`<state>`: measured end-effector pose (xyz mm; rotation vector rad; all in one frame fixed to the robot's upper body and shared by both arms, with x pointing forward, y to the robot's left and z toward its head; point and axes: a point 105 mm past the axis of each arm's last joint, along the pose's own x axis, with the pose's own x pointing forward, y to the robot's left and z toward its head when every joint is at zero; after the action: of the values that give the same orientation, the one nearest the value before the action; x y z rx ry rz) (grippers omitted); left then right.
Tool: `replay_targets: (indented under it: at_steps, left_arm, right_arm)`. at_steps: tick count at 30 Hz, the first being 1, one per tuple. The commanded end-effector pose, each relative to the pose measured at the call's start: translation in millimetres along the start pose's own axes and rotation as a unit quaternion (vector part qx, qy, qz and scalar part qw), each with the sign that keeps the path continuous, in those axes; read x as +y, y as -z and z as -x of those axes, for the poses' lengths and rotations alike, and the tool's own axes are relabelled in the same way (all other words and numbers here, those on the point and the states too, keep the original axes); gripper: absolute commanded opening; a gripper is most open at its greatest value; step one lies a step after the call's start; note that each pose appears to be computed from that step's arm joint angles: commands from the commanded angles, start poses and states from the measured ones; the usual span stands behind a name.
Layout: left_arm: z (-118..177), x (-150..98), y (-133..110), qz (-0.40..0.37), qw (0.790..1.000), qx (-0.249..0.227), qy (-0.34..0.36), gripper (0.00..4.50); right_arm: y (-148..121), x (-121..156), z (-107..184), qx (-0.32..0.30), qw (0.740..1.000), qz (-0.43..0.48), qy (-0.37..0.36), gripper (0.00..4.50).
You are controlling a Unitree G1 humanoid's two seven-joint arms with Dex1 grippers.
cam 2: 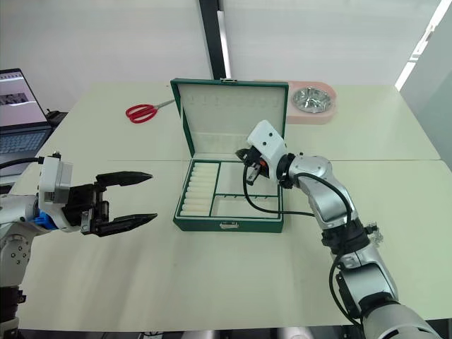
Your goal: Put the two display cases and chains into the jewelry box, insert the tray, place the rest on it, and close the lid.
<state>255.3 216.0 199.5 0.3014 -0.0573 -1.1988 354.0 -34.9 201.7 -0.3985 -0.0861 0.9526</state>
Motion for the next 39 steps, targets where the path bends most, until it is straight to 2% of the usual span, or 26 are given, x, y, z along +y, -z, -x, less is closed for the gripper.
replay_targets:
  at_steps: [1,6,17,23,26,31,34,39]
  left_arm:
    - [-5.5,-9.6,-6.6,-0.006,1.000,-0.013,0.022,4.50]
    - [-5.5,-21.3,-1.7,0.006,0.999,-0.014,0.031,4.50]
    - [21.0,-10.1,14.2,0.037,0.998,0.000,-0.052,4.50]
    - [27.2,-13.4,24.9,0.047,0.997,0.010,-0.064,4.50]
    - [35.4,-10.3,31.5,0.052,0.994,0.016,-0.091,4.50]
    - [62.3,-6.9,56.9,0.089,0.982,0.050,-0.161,4.50]
    - [77.1,-10.8,73.6,0.110,0.972,0.098,-0.183,4.50]
    - [92.7,-11.6,81.2,0.115,0.961,0.108,-0.226,4.50]
  right_arm:
    - [-21.4,-1.5,22.2,-0.043,0.999,0.014,0.022,0.01]
    - [-21.4,-4.9,55.7,-0.054,0.996,0.026,0.068,0.01]
    - [1.6,-19.3,147.4,-0.020,0.982,0.041,0.181,0.01]
    - [30.5,-23.5,205.6,0.052,0.971,0.029,0.230,0.01]
    - [42.4,-24.8,235.5,0.090,0.964,0.027,0.250,0.01]
    - [59.1,-26.6,284.8,0.149,0.948,0.015,0.280,0.01]
    - [70.5,-25.0,304.1,0.191,0.944,0.024,0.268,0.01]
    - [104.2,-10.9,347.9,0.284,0.929,0.025,0.234,0.01]
